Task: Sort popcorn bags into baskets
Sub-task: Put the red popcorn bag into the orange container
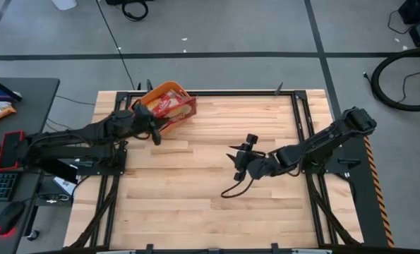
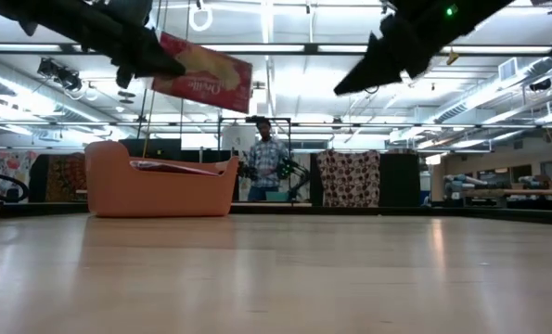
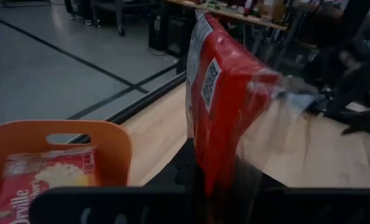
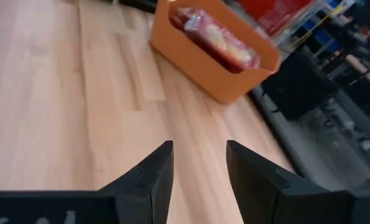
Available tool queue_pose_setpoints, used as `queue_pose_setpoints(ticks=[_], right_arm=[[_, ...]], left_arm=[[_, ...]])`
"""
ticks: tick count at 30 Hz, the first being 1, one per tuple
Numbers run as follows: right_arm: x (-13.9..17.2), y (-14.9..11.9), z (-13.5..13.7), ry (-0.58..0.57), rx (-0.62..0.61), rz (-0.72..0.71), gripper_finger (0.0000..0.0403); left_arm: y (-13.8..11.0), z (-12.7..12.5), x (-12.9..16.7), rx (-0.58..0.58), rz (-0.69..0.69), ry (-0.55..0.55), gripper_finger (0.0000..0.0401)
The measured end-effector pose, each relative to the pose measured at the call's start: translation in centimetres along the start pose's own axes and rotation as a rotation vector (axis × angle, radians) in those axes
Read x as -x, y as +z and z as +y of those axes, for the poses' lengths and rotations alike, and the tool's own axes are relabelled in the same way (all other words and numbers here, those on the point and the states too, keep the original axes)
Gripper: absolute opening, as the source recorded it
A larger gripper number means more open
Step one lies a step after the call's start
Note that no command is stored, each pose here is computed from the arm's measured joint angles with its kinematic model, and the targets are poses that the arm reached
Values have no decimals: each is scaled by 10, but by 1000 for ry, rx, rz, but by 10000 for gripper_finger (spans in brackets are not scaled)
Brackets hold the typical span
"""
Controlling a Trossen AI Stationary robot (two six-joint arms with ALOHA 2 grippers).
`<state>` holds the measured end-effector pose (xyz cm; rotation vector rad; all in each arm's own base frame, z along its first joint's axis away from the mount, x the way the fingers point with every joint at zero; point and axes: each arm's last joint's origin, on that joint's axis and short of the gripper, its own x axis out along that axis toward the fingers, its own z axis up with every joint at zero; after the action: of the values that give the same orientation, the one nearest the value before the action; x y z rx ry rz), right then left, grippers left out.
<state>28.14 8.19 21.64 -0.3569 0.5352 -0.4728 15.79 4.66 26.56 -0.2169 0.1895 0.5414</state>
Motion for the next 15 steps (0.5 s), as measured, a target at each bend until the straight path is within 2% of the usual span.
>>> queue_pose_setpoints(ticks=[5, 8, 12, 15], right_arm=[[8, 14, -24, 13, -30, -53, 150], [10, 16, -36, 43, -55, -67, 145], [10, 12, -39, 84, -75, -60, 138], [8, 8, -36, 92, -73, -50, 134]], left_arm=[[-2, 2, -1, -1, 19, 22, 27], [-4, 8, 1, -2, 34, 81, 25], [-7, 23, 5, 46, 8, 146, 24], [-21, 37, 6, 104, 27, 195, 24]])
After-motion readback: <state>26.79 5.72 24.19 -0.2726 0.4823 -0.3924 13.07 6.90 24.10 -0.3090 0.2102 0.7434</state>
